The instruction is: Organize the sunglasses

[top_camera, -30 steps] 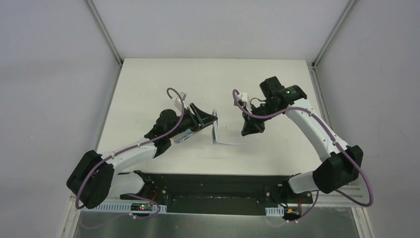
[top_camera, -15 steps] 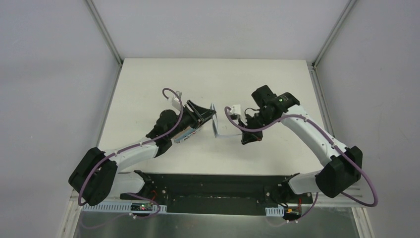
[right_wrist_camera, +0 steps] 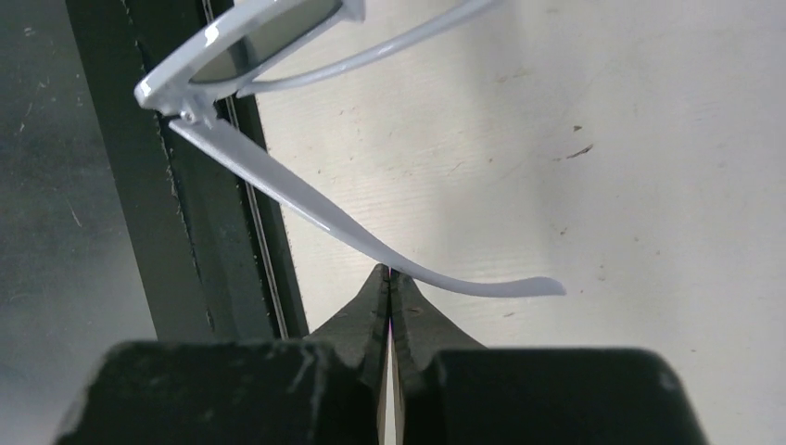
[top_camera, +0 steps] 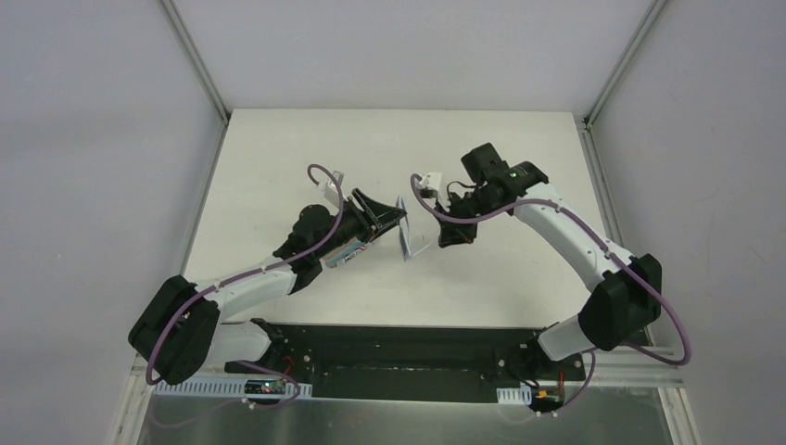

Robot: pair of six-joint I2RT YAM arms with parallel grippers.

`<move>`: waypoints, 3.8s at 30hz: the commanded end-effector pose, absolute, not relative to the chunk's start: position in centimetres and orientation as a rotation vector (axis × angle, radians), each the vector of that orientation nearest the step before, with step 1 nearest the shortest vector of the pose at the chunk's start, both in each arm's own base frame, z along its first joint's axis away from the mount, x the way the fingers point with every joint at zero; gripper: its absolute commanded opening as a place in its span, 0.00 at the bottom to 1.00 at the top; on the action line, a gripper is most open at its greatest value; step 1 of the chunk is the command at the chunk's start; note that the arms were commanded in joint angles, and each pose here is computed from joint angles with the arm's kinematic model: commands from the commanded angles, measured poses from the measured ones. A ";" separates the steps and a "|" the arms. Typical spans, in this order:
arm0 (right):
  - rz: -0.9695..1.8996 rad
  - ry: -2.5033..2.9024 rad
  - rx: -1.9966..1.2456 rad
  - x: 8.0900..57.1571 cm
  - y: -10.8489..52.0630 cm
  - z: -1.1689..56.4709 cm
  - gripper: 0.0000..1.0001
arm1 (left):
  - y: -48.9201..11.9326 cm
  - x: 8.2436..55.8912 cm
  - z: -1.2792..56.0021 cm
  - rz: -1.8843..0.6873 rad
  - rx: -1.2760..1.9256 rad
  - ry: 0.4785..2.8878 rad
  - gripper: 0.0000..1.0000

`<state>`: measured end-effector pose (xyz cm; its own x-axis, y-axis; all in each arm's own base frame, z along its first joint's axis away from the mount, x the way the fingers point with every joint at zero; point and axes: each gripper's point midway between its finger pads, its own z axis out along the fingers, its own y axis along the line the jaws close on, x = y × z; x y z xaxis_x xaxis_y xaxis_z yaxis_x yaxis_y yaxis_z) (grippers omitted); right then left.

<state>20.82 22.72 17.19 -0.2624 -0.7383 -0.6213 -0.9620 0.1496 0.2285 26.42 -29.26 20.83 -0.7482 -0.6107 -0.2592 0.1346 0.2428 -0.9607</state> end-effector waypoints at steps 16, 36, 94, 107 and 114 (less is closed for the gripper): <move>1.061 1.957 -1.449 24.1 29.3 21.4 0.07 | -30.7 25.9 23.6 -1.701 -0.394 1.835 0.00; 1.070 2.019 -1.401 24.4 29.4 21.3 0.13 | -30.8 26.1 23.1 -1.691 -0.422 1.846 0.00; -0.263 1.291 -1.810 25.0 26.2 28.8 0.87 | -29.5 37.7 19.8 -1.349 -1.431 1.775 0.00; 0.282 1.764 -1.084 30.5 13.7 32.8 0.90 | -35.4 36.3 14.1 -0.894 -0.823 2.294 0.00; 0.348 1.933 -0.797 32.6 8.3 29.7 0.90 | -38.2 33.9 11.5 -0.496 -0.422 2.469 0.00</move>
<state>32.75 8.02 30.04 -0.2574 -0.5118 -0.8196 -0.6605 0.7123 -0.2373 35.26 -38.50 11.95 -0.7231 -0.6057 -0.3321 -0.3091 0.7137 -0.6285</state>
